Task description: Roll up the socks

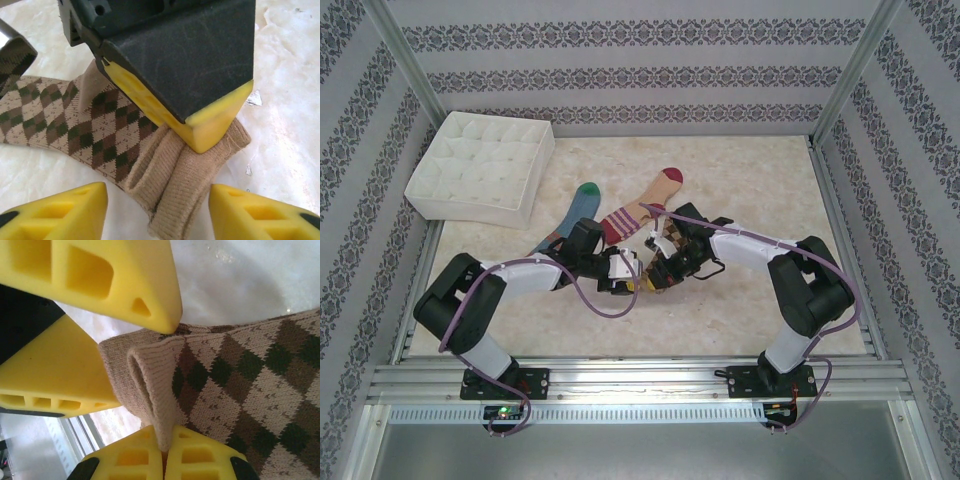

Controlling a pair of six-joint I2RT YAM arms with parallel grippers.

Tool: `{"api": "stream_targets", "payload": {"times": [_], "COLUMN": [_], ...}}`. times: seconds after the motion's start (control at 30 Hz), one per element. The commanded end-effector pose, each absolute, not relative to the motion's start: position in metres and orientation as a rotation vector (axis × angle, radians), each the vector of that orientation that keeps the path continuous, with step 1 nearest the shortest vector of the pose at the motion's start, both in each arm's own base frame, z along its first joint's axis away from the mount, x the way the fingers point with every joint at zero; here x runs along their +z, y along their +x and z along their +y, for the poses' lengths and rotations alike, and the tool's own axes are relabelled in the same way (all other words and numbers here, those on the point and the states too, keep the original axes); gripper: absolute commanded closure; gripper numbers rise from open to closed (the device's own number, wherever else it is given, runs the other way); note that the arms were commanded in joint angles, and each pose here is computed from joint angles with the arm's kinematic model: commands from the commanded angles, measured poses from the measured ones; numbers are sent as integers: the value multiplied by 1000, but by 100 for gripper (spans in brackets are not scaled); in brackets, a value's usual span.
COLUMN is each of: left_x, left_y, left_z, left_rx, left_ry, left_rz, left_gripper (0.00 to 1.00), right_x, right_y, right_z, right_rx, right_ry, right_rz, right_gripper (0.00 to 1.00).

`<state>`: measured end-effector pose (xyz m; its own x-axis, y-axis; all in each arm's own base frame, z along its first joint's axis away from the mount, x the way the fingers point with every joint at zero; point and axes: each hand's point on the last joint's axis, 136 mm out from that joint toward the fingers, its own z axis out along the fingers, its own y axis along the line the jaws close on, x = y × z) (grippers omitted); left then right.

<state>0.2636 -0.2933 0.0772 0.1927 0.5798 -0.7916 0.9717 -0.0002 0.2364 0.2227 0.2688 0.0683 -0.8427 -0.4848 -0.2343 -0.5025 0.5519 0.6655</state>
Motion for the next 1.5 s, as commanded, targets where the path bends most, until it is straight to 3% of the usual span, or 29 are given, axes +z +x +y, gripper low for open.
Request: {"api": "stream_targets", "payload": {"times": [0.0, 0.27, 0.37, 0.43, 0.57, 1.1, 1.47], "left_x": [81, 76, 76, 75, 71, 59, 46], "left_y": [255, 249, 248, 246, 246, 262, 273], "left_z": [-303, -309, -311, -312, -313, -325, -329], "left_rx": [-677, -747, -777, -801, -854, -963, -986], "left_ry": [1716, 1684, 1666, 1651, 1607, 1447, 1394], "left_rz": [1428, 1478, 1516, 1540, 1615, 1830, 2000], "left_gripper": [52, 89, 100, 100, 100, 100, 100], "right_x": [71, 68, 70, 72, 73, 60, 67], "right_y": [217, 216, 217, 222, 230, 233, 239], "right_z": [271, 269, 267, 264, 255, 230, 232], "right_rx": [1249, 1255, 1265, 1272, 1263, 990, 950], "right_ry": [-901, -900, -874, -825, -707, -520, -462], "right_rz": [2756, 2786, 2774, 2755, 2731, 2692, 2613], "right_gripper": [98, 92, 83, 64, 48, 47, 46]}}
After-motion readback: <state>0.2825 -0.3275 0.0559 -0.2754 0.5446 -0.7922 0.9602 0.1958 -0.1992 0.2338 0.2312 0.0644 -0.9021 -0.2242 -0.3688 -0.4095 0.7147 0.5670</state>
